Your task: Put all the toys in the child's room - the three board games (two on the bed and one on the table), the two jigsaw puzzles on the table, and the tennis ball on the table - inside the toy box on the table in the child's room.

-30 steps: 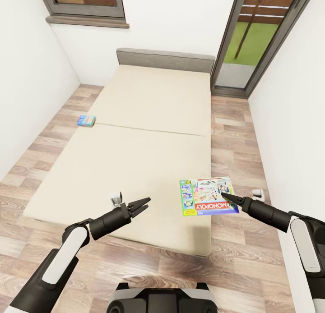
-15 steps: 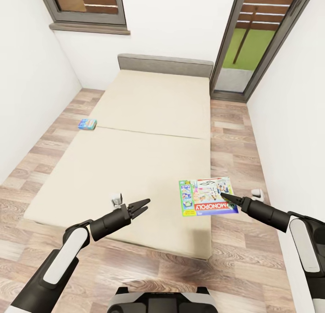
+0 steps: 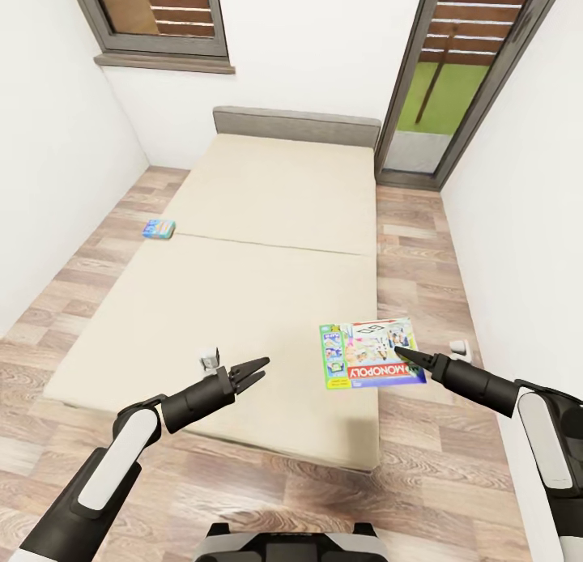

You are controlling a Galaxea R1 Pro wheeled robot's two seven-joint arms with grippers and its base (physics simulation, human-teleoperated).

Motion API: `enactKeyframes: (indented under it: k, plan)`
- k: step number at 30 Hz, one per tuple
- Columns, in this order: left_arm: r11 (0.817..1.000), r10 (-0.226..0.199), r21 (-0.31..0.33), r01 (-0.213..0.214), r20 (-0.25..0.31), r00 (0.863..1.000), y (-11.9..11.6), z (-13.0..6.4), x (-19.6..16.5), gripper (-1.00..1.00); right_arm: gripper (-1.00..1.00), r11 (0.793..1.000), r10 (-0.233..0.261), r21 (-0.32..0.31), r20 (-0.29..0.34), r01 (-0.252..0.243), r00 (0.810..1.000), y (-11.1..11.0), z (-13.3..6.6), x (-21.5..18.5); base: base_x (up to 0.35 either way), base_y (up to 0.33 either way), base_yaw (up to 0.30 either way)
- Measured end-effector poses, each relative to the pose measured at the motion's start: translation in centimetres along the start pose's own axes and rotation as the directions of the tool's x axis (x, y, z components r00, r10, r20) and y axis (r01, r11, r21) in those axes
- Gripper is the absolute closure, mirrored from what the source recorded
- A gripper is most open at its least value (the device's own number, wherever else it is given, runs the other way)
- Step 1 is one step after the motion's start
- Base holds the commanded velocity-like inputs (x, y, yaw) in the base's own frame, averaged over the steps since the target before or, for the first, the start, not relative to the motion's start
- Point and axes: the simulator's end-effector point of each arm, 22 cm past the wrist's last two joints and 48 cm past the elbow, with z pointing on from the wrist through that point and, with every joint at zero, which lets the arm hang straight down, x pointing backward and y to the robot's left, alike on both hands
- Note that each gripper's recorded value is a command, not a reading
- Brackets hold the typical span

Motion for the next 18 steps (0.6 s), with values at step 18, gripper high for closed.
enactKeyframes:
  k: [18]
  plan:
    - [1.0,0.023,0.014,-0.023,0.004,1.0,-1.5,0.0,-0.3,-1.0,1.0,1.0,-0.02,-0.01,0.015,0.02,1.0,1.2,-0.5,-0.8,0.0,0.0,0.0]
